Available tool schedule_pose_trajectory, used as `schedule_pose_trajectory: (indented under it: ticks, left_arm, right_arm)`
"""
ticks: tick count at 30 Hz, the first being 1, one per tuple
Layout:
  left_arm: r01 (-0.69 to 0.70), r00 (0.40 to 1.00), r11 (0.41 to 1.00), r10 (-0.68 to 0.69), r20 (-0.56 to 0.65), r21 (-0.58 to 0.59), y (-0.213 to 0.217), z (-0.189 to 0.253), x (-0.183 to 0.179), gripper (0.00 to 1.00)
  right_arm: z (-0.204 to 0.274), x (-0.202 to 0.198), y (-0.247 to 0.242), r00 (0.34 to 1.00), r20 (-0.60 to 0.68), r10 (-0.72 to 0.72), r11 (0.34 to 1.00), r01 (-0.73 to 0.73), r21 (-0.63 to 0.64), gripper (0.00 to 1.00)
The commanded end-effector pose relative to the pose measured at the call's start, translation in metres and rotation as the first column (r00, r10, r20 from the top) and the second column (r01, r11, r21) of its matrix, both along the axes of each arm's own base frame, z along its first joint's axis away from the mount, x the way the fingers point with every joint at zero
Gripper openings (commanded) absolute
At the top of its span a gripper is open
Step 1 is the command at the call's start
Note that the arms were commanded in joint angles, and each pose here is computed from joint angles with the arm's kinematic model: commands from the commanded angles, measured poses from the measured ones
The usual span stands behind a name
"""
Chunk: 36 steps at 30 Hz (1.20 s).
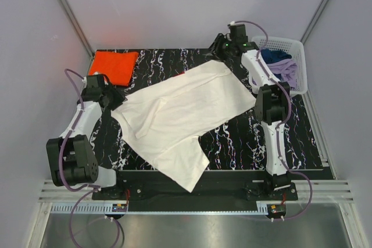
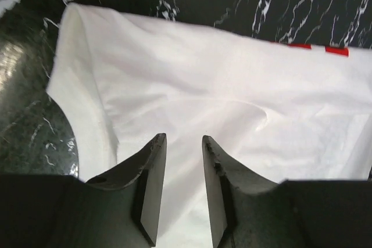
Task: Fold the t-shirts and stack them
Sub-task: Fold the tshirt
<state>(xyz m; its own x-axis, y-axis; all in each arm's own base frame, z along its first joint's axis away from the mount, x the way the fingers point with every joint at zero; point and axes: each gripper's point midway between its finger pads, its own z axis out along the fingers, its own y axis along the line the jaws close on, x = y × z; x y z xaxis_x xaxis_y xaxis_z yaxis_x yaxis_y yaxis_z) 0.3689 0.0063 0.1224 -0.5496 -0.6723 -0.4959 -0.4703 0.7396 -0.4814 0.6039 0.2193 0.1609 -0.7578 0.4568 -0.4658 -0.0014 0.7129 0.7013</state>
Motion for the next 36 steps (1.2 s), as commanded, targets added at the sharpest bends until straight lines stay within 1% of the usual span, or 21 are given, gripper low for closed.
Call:
schedule_pose_trajectory:
  ticks: [1,2,3,4,5,6,7,8,9,11,13,15,17,22,25,27,28,31,32,34,36]
  left_arm:
    - [0.1,0.995,0.993,-0.099,0.024,-0.061,-0.033,0.005,-0.008,0.36]
    - [0.135,0.991,0.989,-0.133,0.027,-0.064,-0.042,0.005,-0.013,0.4]
    - [0.161,0.987,0.985,-0.16,0.019,-0.06,-0.048,0.002,-0.019,0.44]
    - [0.194,0.981,0.98,-0.195,-0.019,-0.033,-0.059,-0.004,-0.03,0.53]
    - [0.198,0.98,0.98,-0.198,-0.032,-0.016,-0.058,-0.005,-0.036,0.54]
    - [0.231,0.972,0.973,-0.23,-0.053,-0.004,-0.069,-0.008,-0.044,0.55]
    - [0.245,0.964,0.969,-0.241,-0.108,0.023,-0.074,-0.017,-0.057,0.56]
    - [0.254,0.961,0.966,-0.248,-0.122,0.041,-0.075,-0.018,-0.064,0.57]
    - [0.261,0.956,0.964,-0.25,-0.152,0.057,-0.075,-0.027,-0.073,0.57]
    - [0.281,0.949,0.954,-0.259,-0.182,0.108,-0.076,-0.034,-0.083,0.61]
    - [0.298,0.937,0.948,-0.267,-0.227,0.114,-0.076,-0.046,-0.091,0.62]
    - [0.311,0.925,0.944,-0.273,-0.265,0.111,-0.077,-0.057,-0.093,0.62]
    - [0.302,0.925,0.943,-0.253,-0.283,0.141,-0.072,-0.058,-0.09,0.62]
    - [0.356,0.892,0.92,-0.283,-0.351,0.163,-0.07,-0.07,-0.085,0.63]
    - [0.384,0.876,0.911,-0.308,-0.371,0.152,-0.073,-0.074,-0.085,0.59]
    - [0.39,0.873,0.908,-0.312,-0.376,0.153,-0.073,-0.075,-0.083,0.53]
    - [0.393,0.874,0.906,-0.315,-0.37,0.157,-0.072,-0.074,-0.082,0.44]
    - [0.381,0.886,0.904,-0.296,-0.358,0.195,-0.066,-0.063,-0.076,0.3]
    - [0.378,0.888,0.902,-0.29,-0.355,0.208,-0.064,-0.06,-0.075,0.27]
    - [0.371,0.894,0.896,-0.274,-0.354,0.243,-0.055,-0.055,-0.07,0.23]
    - [0.367,0.893,0.898,-0.268,-0.361,0.242,-0.05,-0.056,-0.067,0.23]
  right_arm:
    - [0.02,-0.074,0.086,0.976,-0.052,0.212,0.973,-0.206,0.102,0.48]
    - [0.033,-0.085,0.096,0.971,-0.031,0.236,0.966,-0.231,0.114,0.48]
    - [0.012,-0.112,0.115,0.956,-0.089,0.281,0.956,-0.27,0.119,0.48]
    - [0.011,-0.125,0.122,0.947,-0.096,0.308,0.947,-0.295,0.131,0.48]
    - [0.027,-0.137,0.129,0.944,-0.062,0.324,0.939,-0.313,0.145,0.48]
    - [0.006,-0.16,0.134,0.931,-0.115,0.348,0.933,-0.331,0.143,0.48]
    - [0.007,-0.171,0.137,0.925,-0.115,0.363,0.927,-0.345,0.149,0.48]
    - [0.021,-0.182,0.138,0.922,-0.088,0.377,0.92,-0.361,0.153,0.48]
    - [0.006,-0.197,0.136,0.915,-0.127,0.383,0.92,-0.365,0.143,0.48]
    - [0.015,-0.221,0.141,0.901,-0.11,0.42,0.904,-0.405,0.135,0.48]
    - [0.003,-0.246,0.146,0.878,-0.136,0.459,0.886,-0.441,0.143,0.48]
    - [-0.006,-0.265,0.148,0.861,-0.166,0.48,0.874,-0.454,0.171,0.48]
    - [-0.004,-0.281,0.158,0.836,-0.158,0.526,0.845,-0.493,0.205,0.48]
    - [-0.017,-0.308,0.176,0.795,-0.185,0.577,0.814,-0.545,0.2,0.47]
    - [-0.017,-0.317,0.189,0.776,-0.192,0.6,0.796,-0.556,0.241,0.47]
    - [-0.017,-0.317,0.199,0.769,-0.189,0.61,0.785,-0.555,0.277,0.46]
    - [-0.017,-0.321,0.203,0.754,-0.19,0.629,0.769,-0.564,0.301,0.44]
    - [-0.018,-0.322,0.218,0.736,-0.183,0.652,0.747,-0.58,0.324,0.41]
    - [-0.026,-0.322,0.221,0.729,-0.195,0.656,0.745,-0.583,0.325,0.36]
    - [-0.023,-0.323,0.232,0.717,-0.185,0.672,0.729,-0.597,0.335,0.34]
    - [-0.03,-0.322,0.242,0.705,-0.2,0.68,0.721,-0.593,0.358,0.33]
